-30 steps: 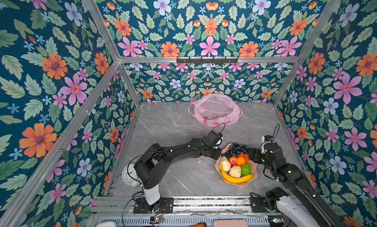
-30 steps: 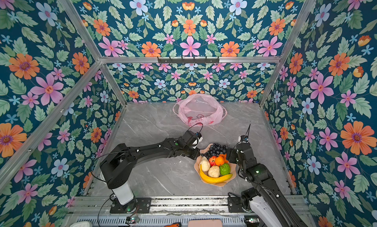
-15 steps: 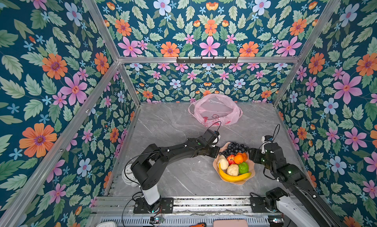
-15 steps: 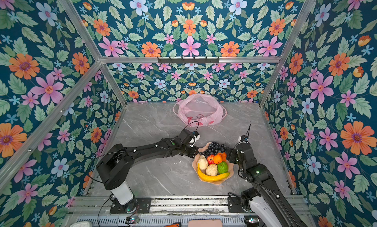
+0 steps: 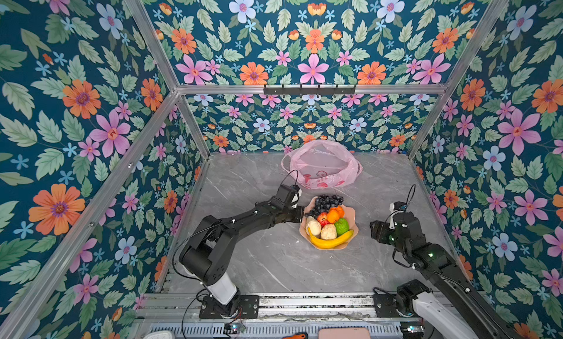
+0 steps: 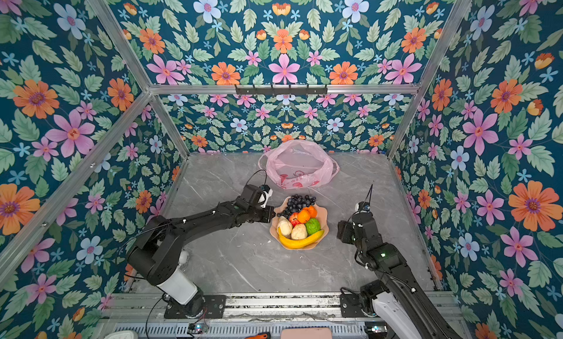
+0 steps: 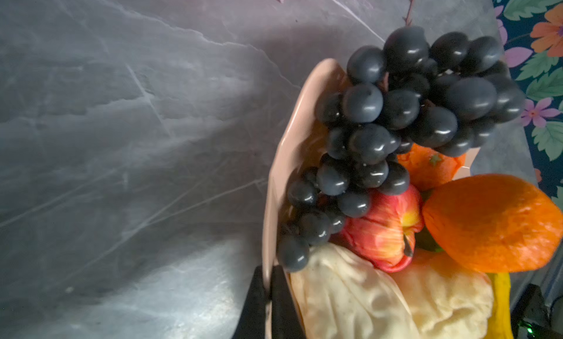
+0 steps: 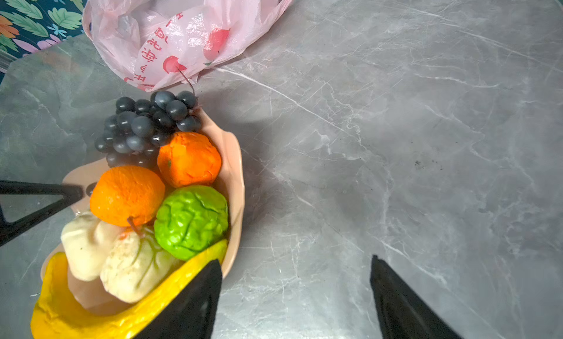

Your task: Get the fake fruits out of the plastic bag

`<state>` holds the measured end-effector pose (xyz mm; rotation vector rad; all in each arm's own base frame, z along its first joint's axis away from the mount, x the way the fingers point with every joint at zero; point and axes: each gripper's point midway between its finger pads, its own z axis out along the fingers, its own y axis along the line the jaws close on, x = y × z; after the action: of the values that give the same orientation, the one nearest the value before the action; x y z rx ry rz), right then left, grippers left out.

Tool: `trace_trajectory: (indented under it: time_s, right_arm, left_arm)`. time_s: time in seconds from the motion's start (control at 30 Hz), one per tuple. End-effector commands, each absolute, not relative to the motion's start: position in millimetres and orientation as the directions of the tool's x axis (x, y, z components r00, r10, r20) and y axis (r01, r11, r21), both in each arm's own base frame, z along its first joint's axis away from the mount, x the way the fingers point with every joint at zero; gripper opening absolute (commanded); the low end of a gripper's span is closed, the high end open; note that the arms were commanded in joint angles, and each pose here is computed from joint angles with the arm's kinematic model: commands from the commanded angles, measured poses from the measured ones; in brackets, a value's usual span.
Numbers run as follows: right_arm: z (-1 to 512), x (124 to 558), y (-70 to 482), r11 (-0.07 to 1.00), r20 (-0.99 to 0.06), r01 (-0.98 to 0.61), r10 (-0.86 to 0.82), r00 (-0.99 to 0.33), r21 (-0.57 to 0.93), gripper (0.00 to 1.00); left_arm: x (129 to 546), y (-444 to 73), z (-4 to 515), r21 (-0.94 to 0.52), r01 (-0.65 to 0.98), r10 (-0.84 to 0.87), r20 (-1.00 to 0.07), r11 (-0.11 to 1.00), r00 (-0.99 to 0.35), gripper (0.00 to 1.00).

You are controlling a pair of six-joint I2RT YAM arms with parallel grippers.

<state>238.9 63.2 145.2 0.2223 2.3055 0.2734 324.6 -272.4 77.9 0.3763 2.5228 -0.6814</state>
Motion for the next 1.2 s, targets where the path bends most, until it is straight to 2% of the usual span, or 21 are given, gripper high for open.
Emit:
trace_trajectory:
  time_s: [0.0,0.23,0.77,1.0,1.17]
  right_arm:
    - [151.7,244.7,64.7,0.958,-0.712,0.072,0.256,-0.654,0.277,0.78]
    - [150.0,245.7,64.5,0.960,-0.708,0.076,0.252,-0.660,0.270,0.78]
    - [149.7,246.2,64.3,0.959,-0.710,0.077,0.254,-0.657,0.271,0.78]
    - [148.9,246.4,62.9,0.960,-0.711,0.083,0.254,-0.655,0.266,0.78]
    - [147.8,247.5,46.0,0.964,-0.712,0.171,0.266,-0.650,0.204,0.85]
  left_arm:
    - [340.2,-246.2,66.9,-0.309,0.339,0.126,-0.546,0.889,-0.828,0.02]
    - [359.9,-233.2,67.6,-0.324,0.300,0.070,-0.566,0.897,-0.822,0.03]
    - [357.1,-236.6,83.3,-0.362,0.324,0.051,-0.595,0.874,-0.802,0.27]
    - [354.1,-235.5,102.0,-0.382,0.333,0.024,-0.626,0.862,-0.779,0.41]
    - [353.6,-209.0,122.5,-0.382,0.276,-0.075,-0.691,0.882,-0.719,0.59]
